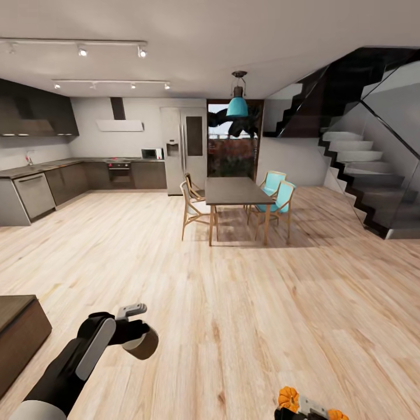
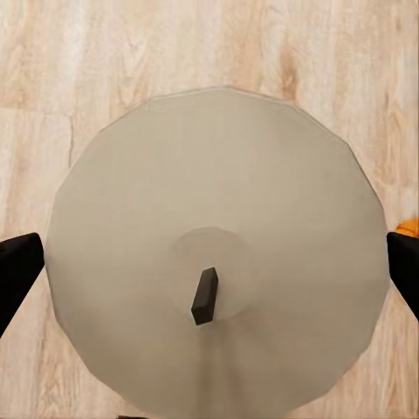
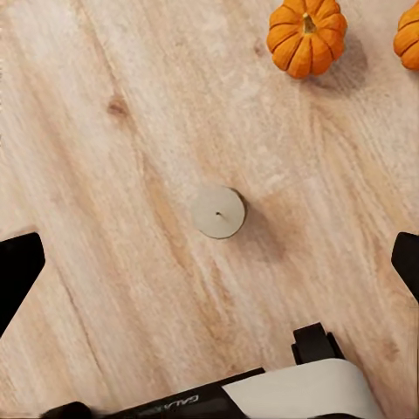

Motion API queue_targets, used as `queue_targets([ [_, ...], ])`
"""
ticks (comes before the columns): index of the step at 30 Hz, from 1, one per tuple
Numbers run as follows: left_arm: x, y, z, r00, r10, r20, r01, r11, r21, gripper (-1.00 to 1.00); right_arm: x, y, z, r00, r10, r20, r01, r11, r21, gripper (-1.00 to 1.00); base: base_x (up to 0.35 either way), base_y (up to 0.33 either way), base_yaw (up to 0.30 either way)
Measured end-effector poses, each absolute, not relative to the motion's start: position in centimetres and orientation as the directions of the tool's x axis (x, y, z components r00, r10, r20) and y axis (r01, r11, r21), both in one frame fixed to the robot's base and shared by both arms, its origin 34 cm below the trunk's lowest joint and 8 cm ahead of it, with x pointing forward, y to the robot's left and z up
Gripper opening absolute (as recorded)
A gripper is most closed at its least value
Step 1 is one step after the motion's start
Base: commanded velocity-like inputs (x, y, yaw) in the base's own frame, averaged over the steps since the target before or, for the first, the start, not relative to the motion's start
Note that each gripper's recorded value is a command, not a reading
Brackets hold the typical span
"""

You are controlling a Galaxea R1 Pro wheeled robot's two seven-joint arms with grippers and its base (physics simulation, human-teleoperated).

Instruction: Place each of the two pumpkins and all three candles from the living room inside a cabinet in the living room (use any cabinet), then make sure every cabinet is closed, and position the cauldron so it is next to a table in the living room.

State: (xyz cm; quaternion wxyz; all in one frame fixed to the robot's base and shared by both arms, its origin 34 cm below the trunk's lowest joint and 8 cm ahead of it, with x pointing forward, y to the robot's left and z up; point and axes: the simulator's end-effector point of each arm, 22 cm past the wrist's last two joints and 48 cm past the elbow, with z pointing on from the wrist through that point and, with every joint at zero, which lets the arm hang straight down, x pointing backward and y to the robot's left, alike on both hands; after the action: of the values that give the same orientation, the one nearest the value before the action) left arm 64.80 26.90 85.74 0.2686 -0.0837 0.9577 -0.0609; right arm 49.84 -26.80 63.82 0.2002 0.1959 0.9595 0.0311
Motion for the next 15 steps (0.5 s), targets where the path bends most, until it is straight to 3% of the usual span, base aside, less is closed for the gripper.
queue_targets([
  [15, 65.9, 24.6, 88.0, -0.812, -0.214, -0.543, -0.075, 0.961, -0.268, -1.0, 49.3, -24.5, 61.6, -0.88, 0.346, -0.326, 0.296, 0.936, 0.192, 1.0, 0.0, 0.0, 0.0],
])
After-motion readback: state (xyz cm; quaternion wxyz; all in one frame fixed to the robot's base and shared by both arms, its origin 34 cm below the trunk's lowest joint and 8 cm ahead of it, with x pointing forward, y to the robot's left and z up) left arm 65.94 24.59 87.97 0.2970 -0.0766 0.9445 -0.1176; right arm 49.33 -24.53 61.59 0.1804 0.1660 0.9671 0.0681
